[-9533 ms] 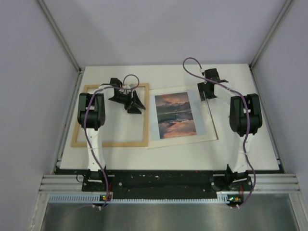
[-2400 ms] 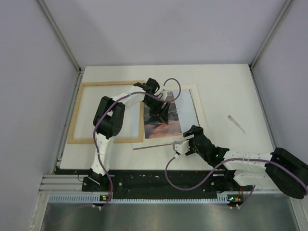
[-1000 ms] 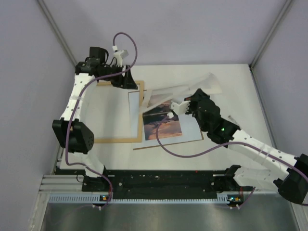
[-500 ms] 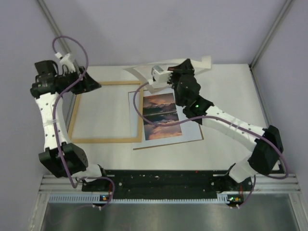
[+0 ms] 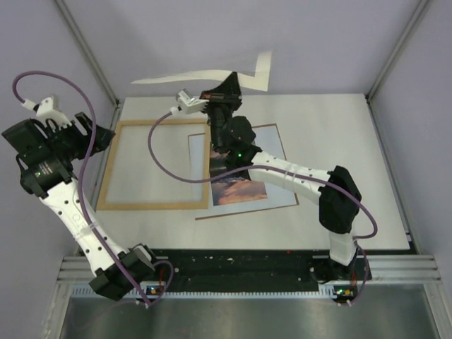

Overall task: Take the photo out of the frame
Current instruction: Place the photo frame item in the photo frame.

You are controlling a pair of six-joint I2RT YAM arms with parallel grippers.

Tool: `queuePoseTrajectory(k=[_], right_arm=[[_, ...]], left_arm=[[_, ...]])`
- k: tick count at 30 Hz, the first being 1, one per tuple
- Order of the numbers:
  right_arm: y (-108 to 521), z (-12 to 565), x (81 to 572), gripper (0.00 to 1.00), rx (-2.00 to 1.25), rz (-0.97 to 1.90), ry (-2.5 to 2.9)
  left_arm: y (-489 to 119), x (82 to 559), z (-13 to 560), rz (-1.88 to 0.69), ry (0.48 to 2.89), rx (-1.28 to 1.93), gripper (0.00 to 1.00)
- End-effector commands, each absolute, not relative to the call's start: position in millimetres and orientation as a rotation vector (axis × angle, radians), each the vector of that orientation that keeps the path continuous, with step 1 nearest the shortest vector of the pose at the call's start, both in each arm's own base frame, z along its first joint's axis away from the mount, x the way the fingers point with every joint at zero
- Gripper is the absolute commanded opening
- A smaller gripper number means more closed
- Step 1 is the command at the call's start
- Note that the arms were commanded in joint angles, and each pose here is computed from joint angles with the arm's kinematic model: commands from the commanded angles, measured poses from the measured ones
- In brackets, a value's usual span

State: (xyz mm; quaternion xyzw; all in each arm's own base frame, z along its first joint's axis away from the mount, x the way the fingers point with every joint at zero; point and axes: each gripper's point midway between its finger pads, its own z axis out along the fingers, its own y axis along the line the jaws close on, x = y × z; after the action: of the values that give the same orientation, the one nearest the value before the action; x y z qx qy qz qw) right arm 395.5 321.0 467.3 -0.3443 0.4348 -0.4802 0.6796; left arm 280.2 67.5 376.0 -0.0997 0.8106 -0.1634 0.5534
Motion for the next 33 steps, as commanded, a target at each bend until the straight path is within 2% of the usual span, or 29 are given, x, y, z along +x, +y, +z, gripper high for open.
queuePoseTrajectory(k=[1, 6, 11, 14, 19, 20, 22, 23, 25, 27, 33], right_arm=[[347.9, 445.5, 371.0, 0.00, -0.741, -0.915, 0.994], [423.0, 301.7, 342.4, 0.00, -1.040, -0.769, 1.006], [466.3, 177.8, 311.3, 0.00, -1.269, -0.771, 0.959], [479.9, 131.0, 286.2, 0.00, -1.388, -0.687, 0.987], [490.7, 104.5, 267.2, 0.02, -1.515, -0.522, 1.120], [491.0, 102.1, 265.7, 0.14, -1.529, -0.518, 1.119], [491.2, 97.1, 262.7, 0.54, -1.555, -0.511, 1.121], [492.6, 97.1, 258.7, 0.69, -1.566, -0.499, 1.119], [494.4, 98.8, 252.7, 0.88, -1.581, -0.463, 1.129], [492.8, 102.5, 247.3, 0.99, -1.616, -0.430, 1.149], [458.3, 139.0, 232.0, 0.99, -1.711, -0.240, 1.271]], left_arm=[[82.7, 281.6, 376.9, -0.394, 1.870, -0.292, 0.73], [92.7, 272.2, 394.5, -0.440, 1.785, -0.327, 0.74], [109.3, 254.6, 427.2, -0.540, 1.667, -0.353, 0.73], [113.0, 251.0, 436.5, -0.598, 1.625, -0.351, 0.72], [102.7, 249.1, 445.8, -0.623, 1.582, -0.300, 0.72], [102.1, 248.4, 446.2, -0.615, 1.581, -0.296, 0.72], [100.0, 247.3, 444.8, -0.615, 1.582, -0.294, 0.73], [100.1, 247.3, 443.1, -0.616, 1.582, -0.298, 0.73], [98.4, 246.9, 441.1, -0.623, 1.584, -0.296, 0.73], [97.9, 247.0, 438.9, -0.623, 1.588, -0.290, 0.73], [87.7, 251.9, 433.6, -0.566, 1.619, -0.232, 0.74]])
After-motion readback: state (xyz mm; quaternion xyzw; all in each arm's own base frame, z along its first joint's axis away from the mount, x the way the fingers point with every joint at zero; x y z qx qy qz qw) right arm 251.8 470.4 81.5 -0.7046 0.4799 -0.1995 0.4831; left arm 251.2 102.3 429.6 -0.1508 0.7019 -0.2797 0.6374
